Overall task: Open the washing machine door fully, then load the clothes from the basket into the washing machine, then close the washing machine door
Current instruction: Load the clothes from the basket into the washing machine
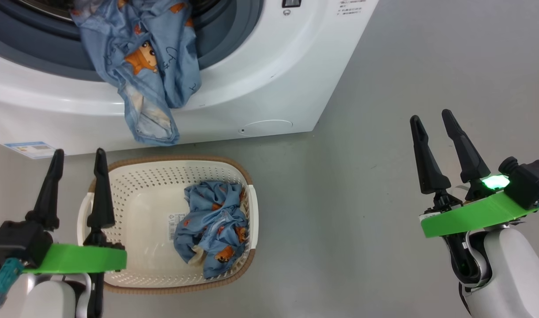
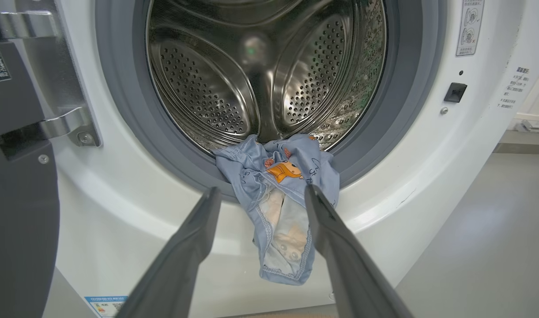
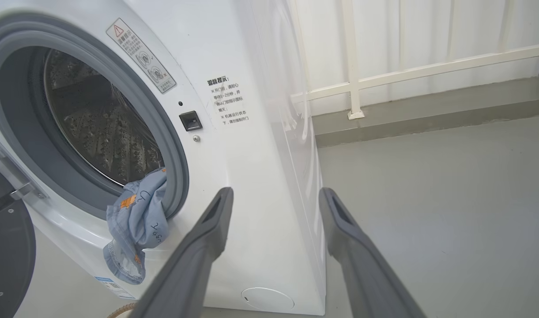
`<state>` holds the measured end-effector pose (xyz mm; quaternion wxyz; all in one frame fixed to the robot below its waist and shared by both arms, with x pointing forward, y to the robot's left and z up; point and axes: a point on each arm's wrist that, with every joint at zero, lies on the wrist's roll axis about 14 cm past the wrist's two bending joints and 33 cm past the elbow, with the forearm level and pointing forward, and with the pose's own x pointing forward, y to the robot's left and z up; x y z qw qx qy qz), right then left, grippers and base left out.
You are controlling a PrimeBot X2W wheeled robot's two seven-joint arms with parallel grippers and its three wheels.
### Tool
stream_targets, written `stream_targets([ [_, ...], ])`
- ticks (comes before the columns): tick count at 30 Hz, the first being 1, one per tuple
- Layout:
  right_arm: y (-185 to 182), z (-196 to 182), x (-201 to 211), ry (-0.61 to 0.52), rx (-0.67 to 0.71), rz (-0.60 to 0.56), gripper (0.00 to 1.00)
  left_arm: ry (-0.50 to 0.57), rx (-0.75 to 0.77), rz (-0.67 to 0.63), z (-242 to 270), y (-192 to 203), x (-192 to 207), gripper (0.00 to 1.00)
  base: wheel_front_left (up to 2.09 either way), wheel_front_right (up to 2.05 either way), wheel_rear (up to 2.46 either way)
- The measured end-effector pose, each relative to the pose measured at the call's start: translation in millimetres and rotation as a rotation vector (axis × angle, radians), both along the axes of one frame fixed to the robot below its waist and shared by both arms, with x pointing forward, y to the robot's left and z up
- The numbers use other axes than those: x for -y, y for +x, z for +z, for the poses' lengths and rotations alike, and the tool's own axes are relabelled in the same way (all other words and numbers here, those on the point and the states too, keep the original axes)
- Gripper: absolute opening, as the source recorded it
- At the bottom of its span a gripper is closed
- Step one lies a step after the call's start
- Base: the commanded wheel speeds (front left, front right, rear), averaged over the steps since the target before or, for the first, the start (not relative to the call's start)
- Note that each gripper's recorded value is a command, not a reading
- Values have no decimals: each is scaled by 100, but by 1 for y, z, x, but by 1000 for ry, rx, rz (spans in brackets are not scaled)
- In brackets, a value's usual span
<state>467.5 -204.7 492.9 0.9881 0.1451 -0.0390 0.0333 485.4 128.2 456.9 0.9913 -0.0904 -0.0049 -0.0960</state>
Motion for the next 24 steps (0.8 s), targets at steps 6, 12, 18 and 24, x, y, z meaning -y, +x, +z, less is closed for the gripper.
stream_targets([
  [6, 0, -3, 1, -1, -8, -3, 100, -10, -2, 20, -1, -1, -3, 100, 0, 0, 0],
  [12, 0, -6, 0, -2, -15, 1, 100, -20, -10, 20, -4, -1, 1, 100, 0, 0, 0],
  [18, 0, -7, 0, -3, -18, 2, 100, -22, -18, 16, -7, 0, 2, 100, 0, 0, 0],
  [24, 0, -9, -1, -3, -22, 4, 100, -21, -62, -12, -22, -3, 9, 100, 0, 0, 0],
])
